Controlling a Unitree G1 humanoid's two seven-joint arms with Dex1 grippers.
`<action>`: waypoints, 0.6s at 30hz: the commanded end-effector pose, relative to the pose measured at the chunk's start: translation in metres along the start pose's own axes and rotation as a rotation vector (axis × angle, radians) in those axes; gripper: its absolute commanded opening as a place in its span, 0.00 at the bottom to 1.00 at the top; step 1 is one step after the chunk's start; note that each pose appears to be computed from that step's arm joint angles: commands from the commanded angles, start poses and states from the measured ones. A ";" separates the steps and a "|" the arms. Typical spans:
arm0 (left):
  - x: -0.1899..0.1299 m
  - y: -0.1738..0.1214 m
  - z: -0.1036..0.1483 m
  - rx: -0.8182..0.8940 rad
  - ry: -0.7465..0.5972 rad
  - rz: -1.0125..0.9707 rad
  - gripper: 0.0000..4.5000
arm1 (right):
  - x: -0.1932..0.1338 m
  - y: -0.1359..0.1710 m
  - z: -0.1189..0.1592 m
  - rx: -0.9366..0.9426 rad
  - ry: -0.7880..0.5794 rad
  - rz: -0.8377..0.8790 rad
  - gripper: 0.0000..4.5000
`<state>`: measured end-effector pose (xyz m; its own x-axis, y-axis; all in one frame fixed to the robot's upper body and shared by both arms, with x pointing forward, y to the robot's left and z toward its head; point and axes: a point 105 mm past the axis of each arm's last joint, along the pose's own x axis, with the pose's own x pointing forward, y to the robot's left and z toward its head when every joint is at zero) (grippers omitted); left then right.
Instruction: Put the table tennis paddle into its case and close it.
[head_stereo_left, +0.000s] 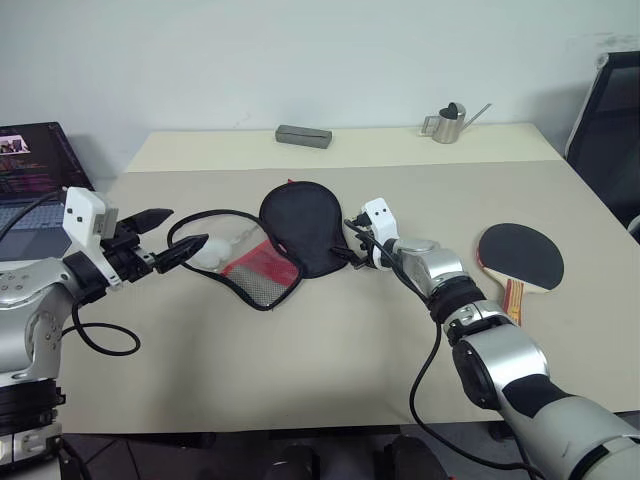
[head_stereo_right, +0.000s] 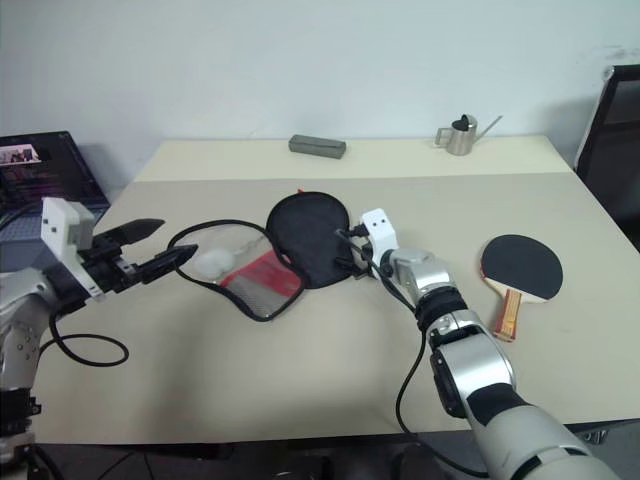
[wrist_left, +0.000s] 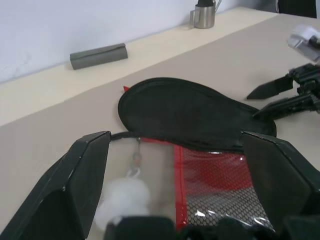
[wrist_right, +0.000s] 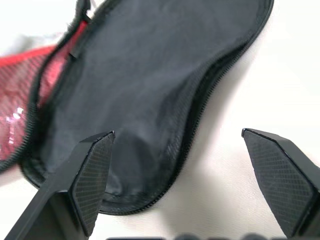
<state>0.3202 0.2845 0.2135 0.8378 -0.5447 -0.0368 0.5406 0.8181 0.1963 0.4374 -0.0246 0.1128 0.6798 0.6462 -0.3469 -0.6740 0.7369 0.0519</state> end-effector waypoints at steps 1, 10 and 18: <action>0.001 0.000 0.011 0.048 -0.028 -0.004 1.00 | 0.004 0.010 0.020 -0.039 -0.056 0.027 0.99; 0.003 -0.001 0.011 0.053 -0.030 -0.001 1.00 | 0.014 0.031 0.016 -0.099 -0.047 0.062 0.70; 0.001 -0.002 0.009 0.051 -0.031 0.010 1.00 | 0.014 0.021 0.020 -0.099 -0.044 -0.007 0.06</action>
<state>0.3225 0.2811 0.2080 0.8383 -0.5434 -0.0435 0.5401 0.8170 0.2021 0.4322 -0.0003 0.1062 0.6729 0.6471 -0.3583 -0.6958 0.7182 -0.0096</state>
